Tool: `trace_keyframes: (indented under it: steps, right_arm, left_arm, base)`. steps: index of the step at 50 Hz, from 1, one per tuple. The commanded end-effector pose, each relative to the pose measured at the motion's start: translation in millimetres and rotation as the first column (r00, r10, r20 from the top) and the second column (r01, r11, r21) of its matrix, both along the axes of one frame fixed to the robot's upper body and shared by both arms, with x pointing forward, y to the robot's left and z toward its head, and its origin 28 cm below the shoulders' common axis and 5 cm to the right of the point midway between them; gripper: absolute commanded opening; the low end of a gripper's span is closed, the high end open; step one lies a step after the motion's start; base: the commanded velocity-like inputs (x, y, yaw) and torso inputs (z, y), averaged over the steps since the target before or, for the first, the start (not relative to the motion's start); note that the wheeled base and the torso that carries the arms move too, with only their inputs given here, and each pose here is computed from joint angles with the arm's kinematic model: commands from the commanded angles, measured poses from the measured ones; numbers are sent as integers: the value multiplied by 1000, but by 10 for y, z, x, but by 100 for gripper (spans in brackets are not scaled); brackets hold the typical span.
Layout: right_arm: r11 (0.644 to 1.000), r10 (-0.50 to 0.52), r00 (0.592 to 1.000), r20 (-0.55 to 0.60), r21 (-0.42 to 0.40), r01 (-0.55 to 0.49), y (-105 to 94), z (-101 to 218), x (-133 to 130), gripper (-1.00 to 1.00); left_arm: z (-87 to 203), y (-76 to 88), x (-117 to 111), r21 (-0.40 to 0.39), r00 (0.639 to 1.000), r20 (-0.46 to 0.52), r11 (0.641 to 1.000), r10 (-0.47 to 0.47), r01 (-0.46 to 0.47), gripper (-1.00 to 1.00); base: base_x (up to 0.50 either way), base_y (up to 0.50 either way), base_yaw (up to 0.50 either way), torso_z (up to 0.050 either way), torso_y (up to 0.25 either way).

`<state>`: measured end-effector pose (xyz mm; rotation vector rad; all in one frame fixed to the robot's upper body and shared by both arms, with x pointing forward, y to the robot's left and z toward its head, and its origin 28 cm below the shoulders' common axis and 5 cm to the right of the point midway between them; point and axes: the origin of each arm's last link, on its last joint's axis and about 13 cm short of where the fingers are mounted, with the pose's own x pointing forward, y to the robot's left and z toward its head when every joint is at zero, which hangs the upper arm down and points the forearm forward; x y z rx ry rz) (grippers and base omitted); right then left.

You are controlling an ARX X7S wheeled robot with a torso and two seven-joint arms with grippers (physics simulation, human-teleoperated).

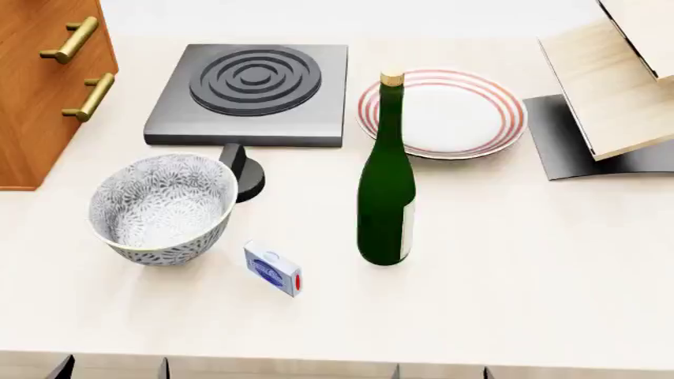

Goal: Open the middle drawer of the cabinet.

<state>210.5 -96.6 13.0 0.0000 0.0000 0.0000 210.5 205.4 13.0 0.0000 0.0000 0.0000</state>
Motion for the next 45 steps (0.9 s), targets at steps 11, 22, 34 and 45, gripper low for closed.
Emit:
trace_keyframes:
  steps: [11, 22, 34, 45]
  right_arm:
    - [1000, -22, 978, 210, 1, 22, -1, 467, -225, 100]
    - [998, -30, 914, 405, 70, 2, -47, 1012, -579, 100]
    - [992, -19, 850, 526, 115, -49, -52, 1295, -848, 100]
    - [991, -29, 838, 545, 127, -48, -45, 1362, -903, 100]
  left_arm:
    - [452, 0, -153, 38, 992, 111, 998, 51, -56, 100]
    - [930, -101, -422, 50, 968, 250, 998, 30, -43, 100]
    - [1259, -130, -658, 55, 933, 357, 996, 40, -63, 100]
    - [1298, -138, -687, 57, 926, 376, 997, 30, -55, 100]
  base:
    - [0, 0, 0, 0, 0]
    - [0, 0, 0, 0, 0]
    - [0, 0, 0, 0, 0]
    - [0, 0, 0, 0, 0]
